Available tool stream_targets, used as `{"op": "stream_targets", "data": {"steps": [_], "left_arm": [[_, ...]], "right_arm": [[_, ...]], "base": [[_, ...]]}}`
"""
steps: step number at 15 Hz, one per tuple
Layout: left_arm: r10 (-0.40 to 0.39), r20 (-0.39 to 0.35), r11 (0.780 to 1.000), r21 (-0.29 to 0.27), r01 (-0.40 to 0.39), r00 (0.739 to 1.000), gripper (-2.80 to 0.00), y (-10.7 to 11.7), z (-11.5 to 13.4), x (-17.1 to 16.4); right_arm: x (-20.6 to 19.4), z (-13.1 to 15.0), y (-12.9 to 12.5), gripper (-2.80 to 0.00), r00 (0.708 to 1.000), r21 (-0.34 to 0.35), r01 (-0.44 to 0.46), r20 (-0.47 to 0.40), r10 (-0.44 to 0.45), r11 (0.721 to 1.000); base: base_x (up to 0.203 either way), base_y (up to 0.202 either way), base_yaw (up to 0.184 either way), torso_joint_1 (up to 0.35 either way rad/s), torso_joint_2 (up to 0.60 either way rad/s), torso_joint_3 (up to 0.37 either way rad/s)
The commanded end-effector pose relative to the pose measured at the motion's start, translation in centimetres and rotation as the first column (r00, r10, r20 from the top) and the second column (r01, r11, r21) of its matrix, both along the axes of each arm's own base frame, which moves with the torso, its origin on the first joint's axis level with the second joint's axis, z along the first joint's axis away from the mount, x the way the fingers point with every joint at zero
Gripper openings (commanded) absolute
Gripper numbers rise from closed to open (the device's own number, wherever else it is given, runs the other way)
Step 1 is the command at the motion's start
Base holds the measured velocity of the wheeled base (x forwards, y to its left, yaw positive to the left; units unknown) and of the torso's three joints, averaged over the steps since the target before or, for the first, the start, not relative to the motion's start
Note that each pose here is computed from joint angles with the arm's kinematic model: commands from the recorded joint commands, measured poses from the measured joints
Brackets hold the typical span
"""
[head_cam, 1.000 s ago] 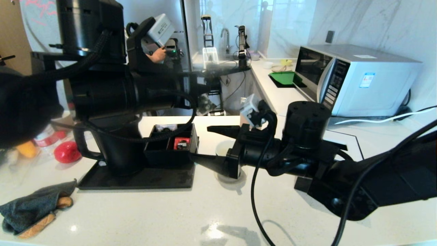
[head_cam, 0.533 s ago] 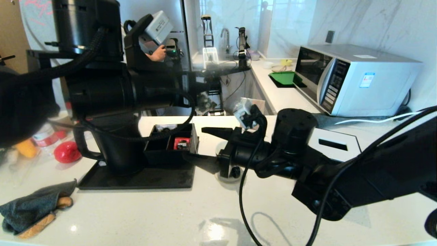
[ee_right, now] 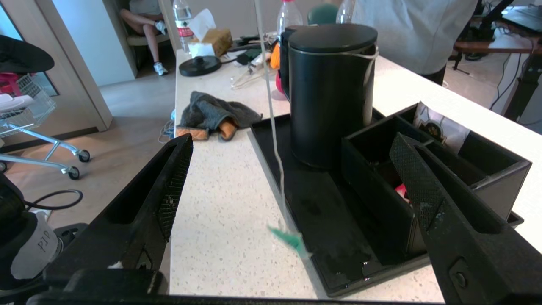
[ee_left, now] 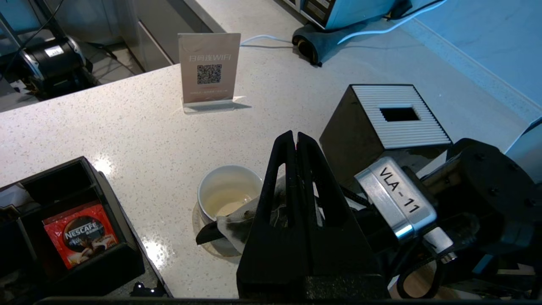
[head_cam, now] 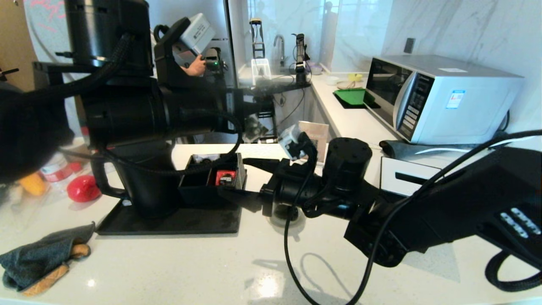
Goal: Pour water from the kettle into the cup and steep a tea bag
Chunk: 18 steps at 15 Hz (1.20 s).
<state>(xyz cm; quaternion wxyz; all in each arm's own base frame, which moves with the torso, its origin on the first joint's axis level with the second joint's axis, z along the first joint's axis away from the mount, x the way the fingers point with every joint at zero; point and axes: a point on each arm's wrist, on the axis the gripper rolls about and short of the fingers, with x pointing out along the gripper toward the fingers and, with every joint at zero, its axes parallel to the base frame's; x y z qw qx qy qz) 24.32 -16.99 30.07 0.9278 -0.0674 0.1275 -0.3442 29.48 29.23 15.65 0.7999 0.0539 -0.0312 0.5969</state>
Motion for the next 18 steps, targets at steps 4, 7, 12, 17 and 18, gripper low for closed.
{"op": "stream_targets", "data": {"steps": [4, 7, 12, 17, 18], "left_arm": [[-0.001, 0.006, 1.000, -0.004, 0.001, 1.000, -2.80, 0.0, 0.2, 0.0], [-0.001, 0.012, 1.000, -0.009, 0.001, 1.000, -2.80, 0.0, 0.4, 0.0], [0.001, 0.014, 1.000, -0.009, 0.000, 1.000, -2.80, 0.0, 0.5, 0.0], [-0.001, 0.012, 1.000, -0.008, 0.001, 1.000, -2.80, -0.1, 0.4, 0.0], [-0.001, 0.012, 1.000, -0.008, 0.001, 1.000, -2.80, -0.1, 0.4, 0.0]], "right_arm": [[0.2, -1.0, 0.2, 0.00, 1.000, -0.012, -0.004, -0.012, 0.004, 1.000], [0.1, -1.5, 0.3, 0.00, 1.000, -0.021, -0.006, -0.027, 0.005, 1.000], [-0.6, -2.0, 0.4, 0.00, 0.997, 0.005, -0.023, -0.080, 0.023, 1.000], [-0.8, -2.6, 0.3, 0.00, 0.996, 0.004, -0.026, -0.082, 0.026, 1.000], [-0.8, -2.6, 0.3, 0.00, 0.996, 0.004, -0.028, -0.082, 0.028, 1.000]], "base": [[0.000, 0.000, 0.000, 0.000, 0.00, 0.000], [0.000, 0.000, 0.000, 0.000, 0.00, 0.000], [0.000, 0.000, 0.000, 0.000, 0.00, 0.000], [0.000, 0.000, 0.000, 0.000, 0.00, 0.000], [0.000, 0.000, 0.000, 0.000, 0.00, 0.000]]}}
